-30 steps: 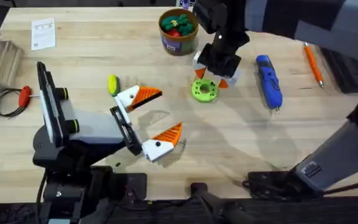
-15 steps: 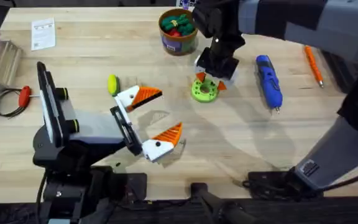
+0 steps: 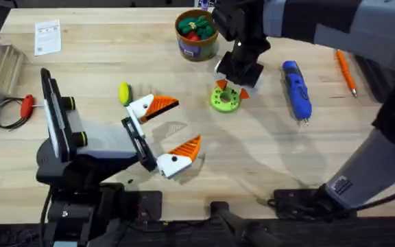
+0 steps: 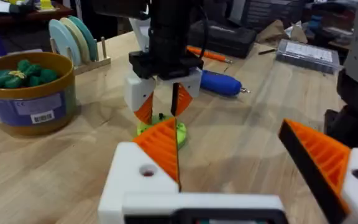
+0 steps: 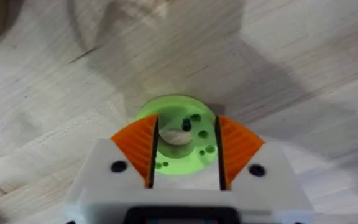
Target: Pick up the gripper from the table and insert it into the empty holder that is missing its gripper. Then pick up a screw, insert it into the mounting hole, and use the screwdriver to tighten it. Finally, clean up the table by picking up the vegetable and placing it into the bucket.
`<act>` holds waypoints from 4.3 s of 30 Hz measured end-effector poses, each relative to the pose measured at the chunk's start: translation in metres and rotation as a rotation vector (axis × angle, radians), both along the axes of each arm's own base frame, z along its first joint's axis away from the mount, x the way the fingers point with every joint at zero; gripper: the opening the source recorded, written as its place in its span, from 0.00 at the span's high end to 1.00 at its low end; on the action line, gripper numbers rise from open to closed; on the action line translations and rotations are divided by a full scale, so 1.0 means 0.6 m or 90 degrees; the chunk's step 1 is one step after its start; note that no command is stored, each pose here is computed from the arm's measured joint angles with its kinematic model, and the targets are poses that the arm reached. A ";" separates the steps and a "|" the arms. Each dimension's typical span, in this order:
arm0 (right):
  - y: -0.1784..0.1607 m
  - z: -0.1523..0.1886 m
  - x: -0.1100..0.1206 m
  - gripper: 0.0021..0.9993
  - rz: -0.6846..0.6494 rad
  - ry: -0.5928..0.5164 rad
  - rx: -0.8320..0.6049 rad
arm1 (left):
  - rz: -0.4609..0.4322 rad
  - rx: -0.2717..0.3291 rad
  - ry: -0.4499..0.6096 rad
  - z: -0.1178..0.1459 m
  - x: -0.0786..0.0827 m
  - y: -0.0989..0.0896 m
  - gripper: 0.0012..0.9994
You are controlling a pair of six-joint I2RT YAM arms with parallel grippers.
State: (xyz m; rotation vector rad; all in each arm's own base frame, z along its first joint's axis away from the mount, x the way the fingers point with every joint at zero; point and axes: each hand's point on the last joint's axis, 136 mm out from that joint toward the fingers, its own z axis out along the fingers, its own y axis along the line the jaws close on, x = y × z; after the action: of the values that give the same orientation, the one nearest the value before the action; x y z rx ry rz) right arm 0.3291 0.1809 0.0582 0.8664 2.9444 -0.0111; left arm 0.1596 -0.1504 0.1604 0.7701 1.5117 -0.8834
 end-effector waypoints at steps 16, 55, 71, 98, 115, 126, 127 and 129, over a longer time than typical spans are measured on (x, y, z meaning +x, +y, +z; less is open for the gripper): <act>0.003 0.012 0.012 0.51 0.002 -0.019 -0.005 | 0.000 0.000 0.000 0.000 0.000 0.000 0.01; 0.009 0.003 0.007 0.72 0.003 -0.013 -0.011 | 0.000 0.000 0.000 0.000 0.000 0.000 0.01; 0.004 0.003 0.011 0.76 0.001 -0.020 -0.023 | 0.000 0.000 0.000 0.000 0.000 0.000 0.01; -0.012 0.014 0.002 1.00 0.001 -0.008 -0.054 | 0.000 0.000 0.000 0.000 0.000 0.000 0.01; 0.005 0.248 0.093 1.00 0.253 -0.170 -0.091 | 0.000 0.000 0.000 0.000 0.000 0.000 0.01; 0.115 0.356 0.048 1.00 0.648 -0.248 0.005 | 0.000 0.000 0.000 0.000 0.000 0.000 0.01; 0.127 0.358 0.040 1.00 0.682 -0.250 0.019 | 0.000 0.000 0.000 0.000 0.000 0.000 0.01; 0.151 0.362 0.020 1.00 0.752 -0.253 0.049 | 0.000 0.000 0.000 0.000 0.000 0.000 0.01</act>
State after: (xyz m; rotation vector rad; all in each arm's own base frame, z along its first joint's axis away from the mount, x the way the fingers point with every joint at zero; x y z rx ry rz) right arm 0.3409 0.2718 0.2753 -0.8371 2.5924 0.2910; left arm 0.1596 -0.1504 0.1604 0.7701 1.5117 -0.8834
